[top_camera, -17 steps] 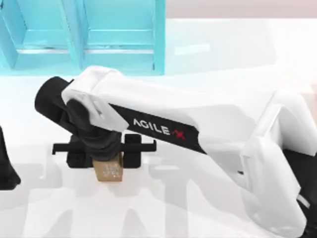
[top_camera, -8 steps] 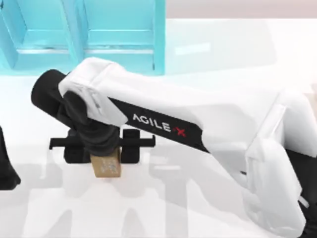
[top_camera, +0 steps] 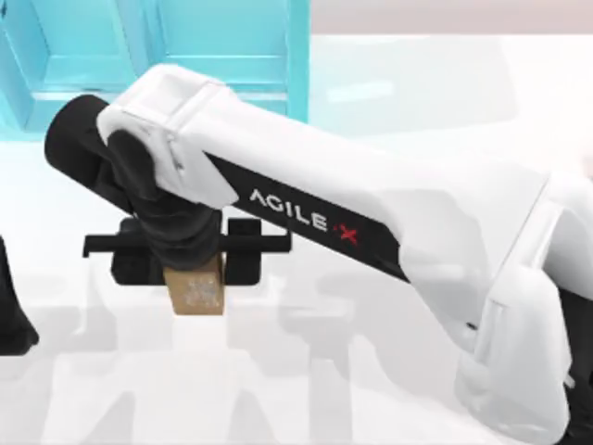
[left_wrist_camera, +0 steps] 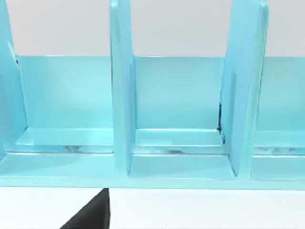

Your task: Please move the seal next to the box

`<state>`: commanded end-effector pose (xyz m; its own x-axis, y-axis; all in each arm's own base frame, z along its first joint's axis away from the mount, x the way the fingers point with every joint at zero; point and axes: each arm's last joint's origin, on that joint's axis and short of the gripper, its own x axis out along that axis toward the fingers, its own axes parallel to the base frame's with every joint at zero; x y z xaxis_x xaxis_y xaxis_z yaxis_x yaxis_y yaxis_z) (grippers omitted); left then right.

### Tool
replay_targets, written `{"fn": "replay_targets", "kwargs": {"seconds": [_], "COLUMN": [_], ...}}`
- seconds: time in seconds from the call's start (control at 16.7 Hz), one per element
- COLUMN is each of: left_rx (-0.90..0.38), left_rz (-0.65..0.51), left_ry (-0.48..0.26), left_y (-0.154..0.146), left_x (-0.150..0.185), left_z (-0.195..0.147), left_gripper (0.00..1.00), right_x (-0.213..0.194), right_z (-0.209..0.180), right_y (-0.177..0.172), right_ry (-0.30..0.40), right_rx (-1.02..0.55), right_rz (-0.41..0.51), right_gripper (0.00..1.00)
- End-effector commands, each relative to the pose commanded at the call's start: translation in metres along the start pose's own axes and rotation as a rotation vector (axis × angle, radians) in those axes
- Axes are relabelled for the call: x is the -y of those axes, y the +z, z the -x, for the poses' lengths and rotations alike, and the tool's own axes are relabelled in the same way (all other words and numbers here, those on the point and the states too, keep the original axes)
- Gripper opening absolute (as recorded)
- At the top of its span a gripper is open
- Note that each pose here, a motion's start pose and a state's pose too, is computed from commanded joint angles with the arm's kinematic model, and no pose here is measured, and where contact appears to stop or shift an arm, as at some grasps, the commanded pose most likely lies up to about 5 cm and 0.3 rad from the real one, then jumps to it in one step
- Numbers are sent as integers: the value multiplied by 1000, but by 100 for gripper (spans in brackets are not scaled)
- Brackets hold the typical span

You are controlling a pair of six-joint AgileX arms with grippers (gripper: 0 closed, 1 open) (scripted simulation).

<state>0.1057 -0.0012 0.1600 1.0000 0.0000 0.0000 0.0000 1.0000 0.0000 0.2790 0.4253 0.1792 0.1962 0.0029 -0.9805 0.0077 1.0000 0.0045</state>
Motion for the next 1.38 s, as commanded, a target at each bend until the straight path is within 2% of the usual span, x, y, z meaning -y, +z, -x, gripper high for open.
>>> {"fn": "replay_targets", "kwargs": {"seconds": [0.24, 0.42, 0.6, 0.84, 1.02, 1.2, 1.38], "left_rx": [0, 0, 0, 0, 0, 0, 0], "left_rz": [0, 0, 0, 0, 0, 0, 0], "left_ry": [0, 0, 0, 0, 0, 0, 0], "left_y": [0, 0, 0, 0, 0, 0, 0], "left_x": [0, 0, 0, 0, 0, 0, 0], "left_z": [0, 0, 0, 0, 0, 0, 0], "left_gripper": [100, 100, 100, 100, 100, 100, 100], "right_x": [4, 30, 84, 182, 258, 325, 370], "right_z": [2, 16, 36, 69, 90, 95, 99], "right_y": [4, 25, 52, 75, 66, 36, 5], "right_ry": [3, 8, -8, -1, 8, -4, -11], "right_rx": [3, 3, -6, -5, -1, -15, -3], "right_rz": [-6, -2, -2, -14, -3, -6, -12], "right_gripper": [0, 0, 0, 0, 0, 0, 0]}}
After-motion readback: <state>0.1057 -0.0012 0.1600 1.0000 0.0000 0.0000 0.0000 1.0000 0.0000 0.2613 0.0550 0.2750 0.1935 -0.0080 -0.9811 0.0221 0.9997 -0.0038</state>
